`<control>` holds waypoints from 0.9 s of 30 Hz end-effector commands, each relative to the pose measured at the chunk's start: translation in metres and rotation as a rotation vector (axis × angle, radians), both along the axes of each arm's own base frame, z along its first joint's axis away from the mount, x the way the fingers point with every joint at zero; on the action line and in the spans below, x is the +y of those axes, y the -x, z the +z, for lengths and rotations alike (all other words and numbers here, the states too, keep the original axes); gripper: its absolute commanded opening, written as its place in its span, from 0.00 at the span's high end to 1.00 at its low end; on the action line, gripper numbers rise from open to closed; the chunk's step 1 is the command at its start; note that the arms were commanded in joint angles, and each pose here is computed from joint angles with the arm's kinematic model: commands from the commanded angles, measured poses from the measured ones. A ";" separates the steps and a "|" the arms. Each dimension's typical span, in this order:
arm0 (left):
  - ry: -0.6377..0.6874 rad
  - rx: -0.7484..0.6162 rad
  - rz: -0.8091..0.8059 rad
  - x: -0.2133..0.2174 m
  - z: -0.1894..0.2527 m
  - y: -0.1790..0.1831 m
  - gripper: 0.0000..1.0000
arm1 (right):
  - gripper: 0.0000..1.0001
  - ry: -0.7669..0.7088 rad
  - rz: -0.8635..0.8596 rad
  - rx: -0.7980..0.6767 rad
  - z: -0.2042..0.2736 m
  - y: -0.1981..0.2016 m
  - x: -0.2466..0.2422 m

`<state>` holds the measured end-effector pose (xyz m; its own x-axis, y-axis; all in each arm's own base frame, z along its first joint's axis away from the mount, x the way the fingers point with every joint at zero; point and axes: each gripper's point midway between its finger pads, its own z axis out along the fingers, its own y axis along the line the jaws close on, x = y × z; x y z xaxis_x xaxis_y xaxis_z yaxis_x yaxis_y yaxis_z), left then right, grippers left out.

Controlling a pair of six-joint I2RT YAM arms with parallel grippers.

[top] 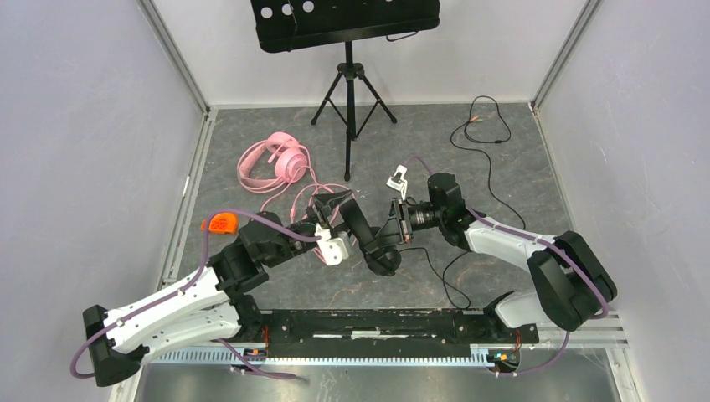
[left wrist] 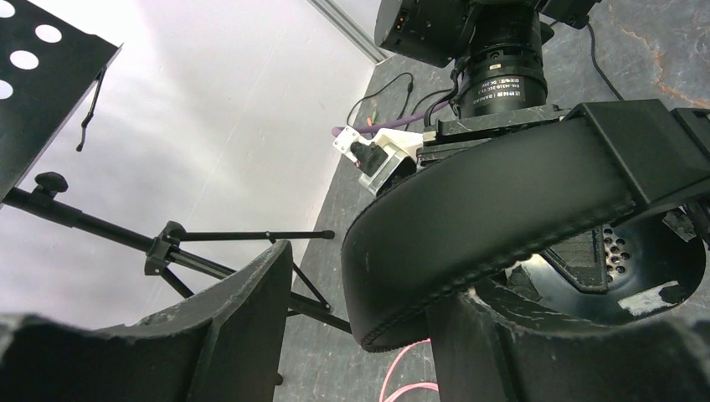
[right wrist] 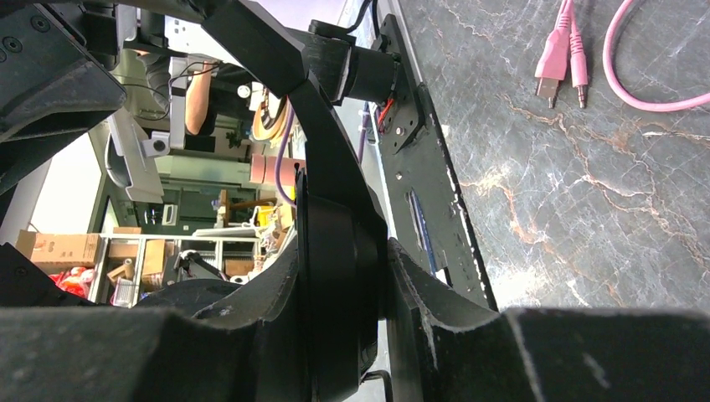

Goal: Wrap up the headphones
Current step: Pick up the headphones from the center of the board.

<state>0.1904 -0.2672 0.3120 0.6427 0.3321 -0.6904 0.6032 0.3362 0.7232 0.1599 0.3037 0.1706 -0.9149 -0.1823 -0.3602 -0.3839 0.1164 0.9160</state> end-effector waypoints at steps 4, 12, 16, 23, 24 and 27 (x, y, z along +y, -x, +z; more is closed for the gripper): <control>0.056 -0.032 0.012 0.003 0.017 0.000 0.32 | 1.00 -0.085 0.046 -0.080 0.028 0.004 0.003; 0.050 -0.034 0.027 0.010 0.014 0.001 0.30 | 1.00 -0.123 0.056 -0.080 0.036 0.011 0.002; 0.056 -0.023 0.005 0.007 0.016 0.004 0.45 | 1.00 -0.120 0.054 -0.079 0.035 0.011 0.003; 0.039 -0.016 0.003 0.000 0.011 0.000 0.46 | 1.00 -0.122 0.061 -0.083 0.035 0.015 0.006; 0.043 -0.018 0.001 0.000 0.013 0.000 0.49 | 1.00 -0.121 0.062 -0.083 0.034 0.015 0.006; 0.064 -0.015 -0.005 0.001 0.019 0.003 0.63 | 0.98 -0.116 0.062 -0.078 0.031 0.015 0.005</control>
<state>0.1928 -0.2652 0.3040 0.6293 0.3517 -0.6930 0.6051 0.3379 0.7209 0.1489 0.3095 0.1885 -0.8992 -0.1924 -0.3930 -0.4069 0.0374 0.9127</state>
